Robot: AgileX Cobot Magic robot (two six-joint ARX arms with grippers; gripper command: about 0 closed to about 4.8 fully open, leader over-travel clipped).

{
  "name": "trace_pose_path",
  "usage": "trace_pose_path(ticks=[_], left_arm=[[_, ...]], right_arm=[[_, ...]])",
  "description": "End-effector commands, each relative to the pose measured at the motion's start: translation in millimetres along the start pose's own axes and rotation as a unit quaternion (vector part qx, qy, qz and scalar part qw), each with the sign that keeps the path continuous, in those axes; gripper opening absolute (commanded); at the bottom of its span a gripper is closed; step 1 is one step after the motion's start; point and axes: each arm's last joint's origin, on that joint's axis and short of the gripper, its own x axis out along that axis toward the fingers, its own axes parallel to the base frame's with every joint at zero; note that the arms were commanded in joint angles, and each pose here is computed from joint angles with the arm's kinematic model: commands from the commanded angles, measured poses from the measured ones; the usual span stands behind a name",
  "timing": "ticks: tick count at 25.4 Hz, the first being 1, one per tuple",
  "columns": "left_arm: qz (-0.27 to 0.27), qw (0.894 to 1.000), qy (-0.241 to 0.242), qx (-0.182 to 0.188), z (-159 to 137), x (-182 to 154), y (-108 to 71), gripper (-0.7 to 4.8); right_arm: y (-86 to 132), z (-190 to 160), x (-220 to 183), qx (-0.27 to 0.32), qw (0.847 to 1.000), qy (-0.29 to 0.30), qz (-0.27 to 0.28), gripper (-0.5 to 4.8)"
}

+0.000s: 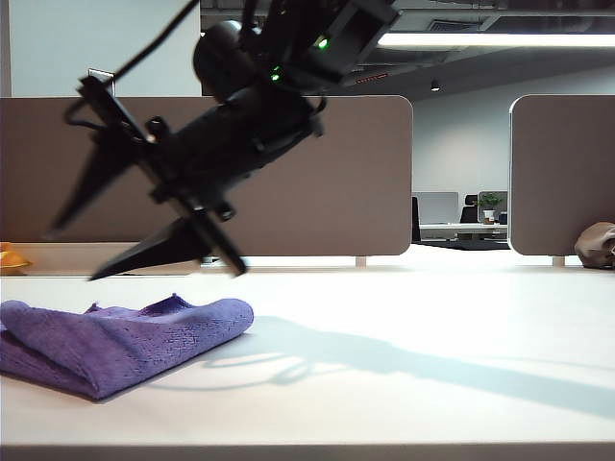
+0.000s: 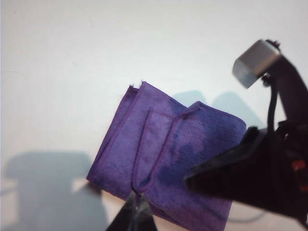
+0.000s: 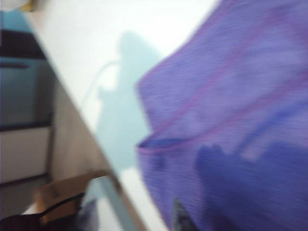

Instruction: Fold the bottom of the cloth upward, then fold it vertically to form a square shape.

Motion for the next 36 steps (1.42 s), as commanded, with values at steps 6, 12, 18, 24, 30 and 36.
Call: trace_pose_path(ticks=[6,12,18,24,30,36], left_arm=[[-0.008,0.997,0.074,0.016,4.4,34.4,1.8,-0.01],[-0.039,0.990,0.138,0.006,5.0,71.1,3.3,0.32],[-0.055,0.983,0.174,-0.007,2.4,91.8,5.0,0.63],[-0.071,0.976,0.204,-0.018,-1.6,101.3,5.9,0.89],[-0.080,0.970,0.229,-0.026,-5.4,111.3,7.1,0.89],[-0.026,0.973,0.228,-0.011,-6.4,113.1,10.8,1.49]], right_arm=[[25.8,-5.5,-52.3,-0.096,0.992,-0.029,-0.076,0.19],[27.5,-18.7,-69.1,-0.125,0.981,0.000,-0.151,0.17],[27.3,-25.6,-74.1,-0.133,0.977,0.029,-0.164,0.18],[28.3,-24.5,-73.6,-0.137,0.978,0.024,-0.158,0.22],[28.3,-25.2,-73.4,-0.136,0.978,0.026,-0.159,0.23],[28.1,-25.4,-73.4,-0.136,0.978,0.027,-0.159,0.23]])
